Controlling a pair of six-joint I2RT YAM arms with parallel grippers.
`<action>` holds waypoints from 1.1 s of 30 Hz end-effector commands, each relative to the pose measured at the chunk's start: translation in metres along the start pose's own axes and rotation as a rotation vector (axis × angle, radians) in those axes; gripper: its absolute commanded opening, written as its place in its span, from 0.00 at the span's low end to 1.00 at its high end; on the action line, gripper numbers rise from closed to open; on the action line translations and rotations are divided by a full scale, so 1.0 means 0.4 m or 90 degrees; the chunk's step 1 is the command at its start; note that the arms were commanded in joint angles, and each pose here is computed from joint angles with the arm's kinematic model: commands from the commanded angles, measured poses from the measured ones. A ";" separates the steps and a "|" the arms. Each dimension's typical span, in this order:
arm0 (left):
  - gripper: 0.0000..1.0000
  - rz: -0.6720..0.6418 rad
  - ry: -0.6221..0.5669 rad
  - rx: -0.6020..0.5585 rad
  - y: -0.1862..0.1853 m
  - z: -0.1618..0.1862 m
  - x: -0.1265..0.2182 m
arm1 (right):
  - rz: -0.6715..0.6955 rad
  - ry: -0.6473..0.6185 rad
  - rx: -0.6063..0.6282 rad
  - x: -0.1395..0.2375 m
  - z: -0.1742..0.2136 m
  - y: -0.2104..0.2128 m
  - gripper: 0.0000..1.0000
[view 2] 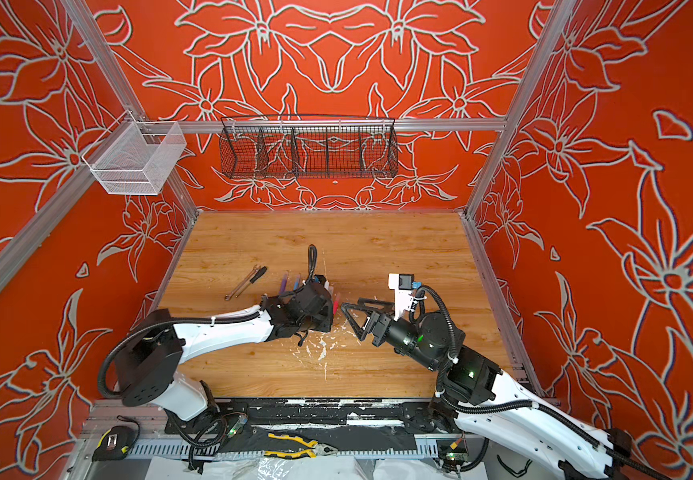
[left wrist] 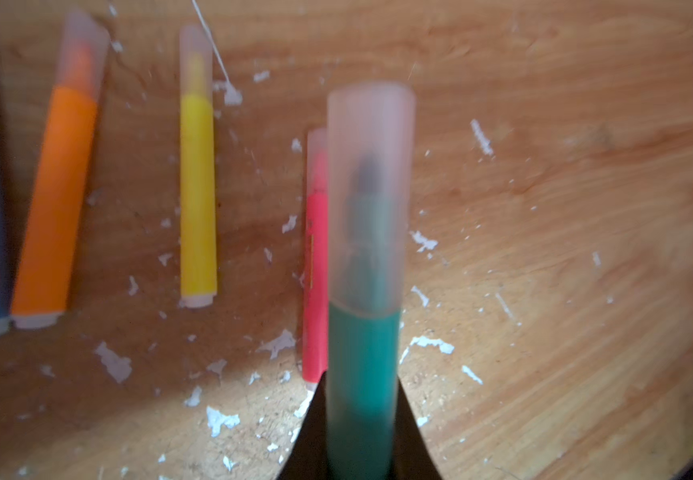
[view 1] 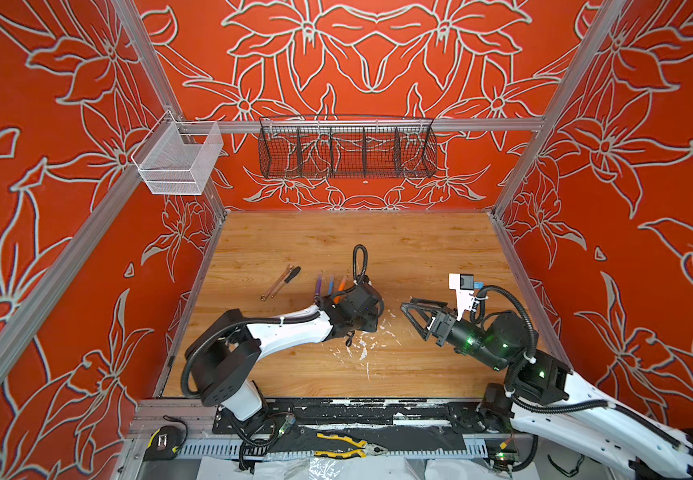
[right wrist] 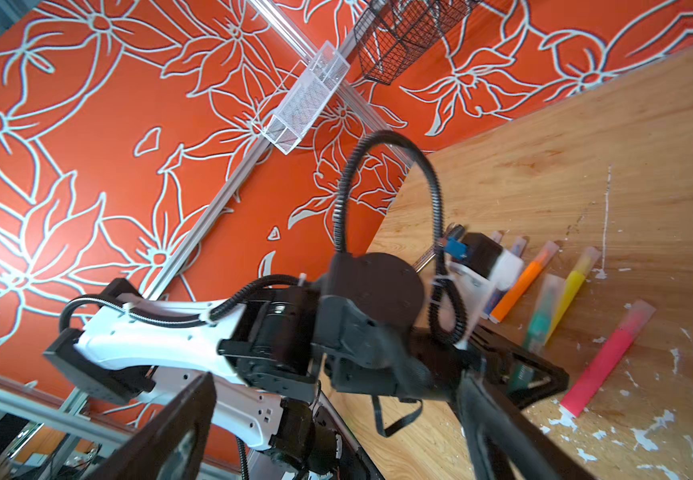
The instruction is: Insert the pens into the pen caps
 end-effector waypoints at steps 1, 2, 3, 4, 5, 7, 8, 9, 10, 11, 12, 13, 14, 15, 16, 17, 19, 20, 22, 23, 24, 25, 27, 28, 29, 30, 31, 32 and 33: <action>0.00 -0.009 0.047 0.032 -0.030 0.017 -0.029 | -0.002 -0.011 0.013 0.015 -0.006 0.000 0.96; 0.00 -0.015 0.065 0.029 -0.039 0.022 -0.041 | 0.003 -0.017 0.014 0.017 -0.008 -0.006 0.97; 0.00 -0.019 0.079 0.023 -0.046 0.024 -0.050 | 0.003 -0.020 0.015 0.018 -0.008 -0.008 0.97; 0.00 -0.025 0.091 0.018 -0.053 0.024 -0.058 | -0.001 -0.022 0.017 0.019 -0.010 -0.006 0.98; 0.00 -0.033 0.101 0.015 -0.058 0.026 -0.068 | -0.003 -0.023 0.019 0.018 -0.009 -0.006 0.98; 0.00 -0.038 0.114 0.014 -0.064 0.026 -0.082 | 0.001 -0.028 0.020 0.013 -0.011 -0.009 0.98; 0.00 -0.040 0.117 0.013 -0.067 0.027 -0.089 | 0.006 -0.027 0.020 0.008 -0.009 -0.014 0.97; 0.00 -0.043 0.118 0.014 -0.067 0.028 -0.092 | 0.009 -0.026 0.021 0.004 -0.010 -0.014 0.98; 0.00 -0.044 0.117 0.017 -0.067 0.028 -0.095 | 0.015 -0.023 0.021 -0.001 -0.008 -0.016 0.97; 0.00 -0.045 0.116 0.017 -0.067 0.028 -0.096 | 0.021 -0.019 0.020 -0.006 -0.006 -0.019 0.98; 0.00 -0.044 0.113 0.017 -0.068 0.027 -0.096 | 0.024 -0.018 0.015 -0.011 -0.005 -0.022 0.97; 0.00 -0.041 0.112 0.016 -0.070 0.027 -0.096 | 0.024 -0.016 0.011 -0.015 -0.003 -0.023 0.98; 0.00 -0.039 0.114 0.016 -0.071 0.028 -0.097 | 0.026 -0.013 0.008 -0.019 0.000 -0.025 0.98; 0.00 -0.037 0.115 0.015 -0.072 0.029 -0.099 | 0.027 -0.011 0.007 -0.022 0.000 -0.025 0.98; 0.00 -0.036 0.119 0.015 -0.074 0.032 -0.103 | 0.033 -0.007 0.008 -0.024 0.002 -0.027 0.97; 0.00 -0.036 0.123 0.015 -0.074 0.035 -0.106 | 0.036 -0.007 0.008 -0.023 0.001 -0.026 0.97; 0.00 -0.033 0.132 0.014 -0.078 0.040 -0.115 | 0.045 -0.010 0.010 -0.016 -0.003 -0.028 0.98; 0.00 -0.033 0.137 0.014 -0.080 0.042 -0.120 | 0.045 -0.012 0.013 -0.011 -0.006 -0.027 0.98; 0.00 -0.034 0.147 0.014 -0.083 0.045 -0.130 | 0.047 -0.023 0.016 0.003 -0.013 -0.028 0.97; 0.00 -0.035 0.151 0.014 -0.084 0.046 -0.134 | 0.046 -0.029 0.016 0.008 -0.015 -0.029 0.97; 0.00 -0.036 0.155 0.013 -0.085 0.048 -0.138 | 0.041 -0.032 0.015 0.013 -0.015 -0.028 0.98; 0.00 -0.037 0.157 0.013 -0.086 0.048 -0.141 | 0.034 -0.036 0.018 0.018 -0.018 -0.025 0.97; 0.00 -0.038 0.155 0.012 -0.087 0.050 -0.145 | 0.033 -0.042 0.023 0.025 -0.021 -0.025 0.97; 0.00 -0.037 0.153 0.013 -0.088 0.050 -0.146 | 0.036 -0.045 0.025 0.029 -0.023 -0.026 0.97; 0.00 -0.036 0.153 0.014 -0.089 0.051 -0.147 | 0.037 -0.044 0.027 0.030 -0.023 -0.026 0.97; 0.00 -0.035 0.152 0.014 -0.091 0.048 -0.147 | 0.037 -0.045 0.028 0.032 -0.024 -0.024 0.98; 0.01 -0.035 0.153 0.013 -0.092 0.048 -0.147 | 0.038 -0.046 0.031 0.034 -0.025 -0.025 0.98; 0.03 -0.035 0.153 0.012 -0.093 0.046 -0.146 | 0.038 -0.048 0.031 0.035 -0.026 -0.025 0.98; 0.06 -0.035 0.152 0.011 -0.094 0.043 -0.143 | 0.037 -0.050 0.032 0.034 -0.026 -0.026 0.97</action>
Point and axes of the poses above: each gripper's point midway between its finger pads, its own x axis back along the fingers, its own y axis along the line the jaws close on, z = x × y, the point moved 3 cm from there along x, back along the fingers, and after that the axes turned 9 degrees about -x, right-handed, at the moved point
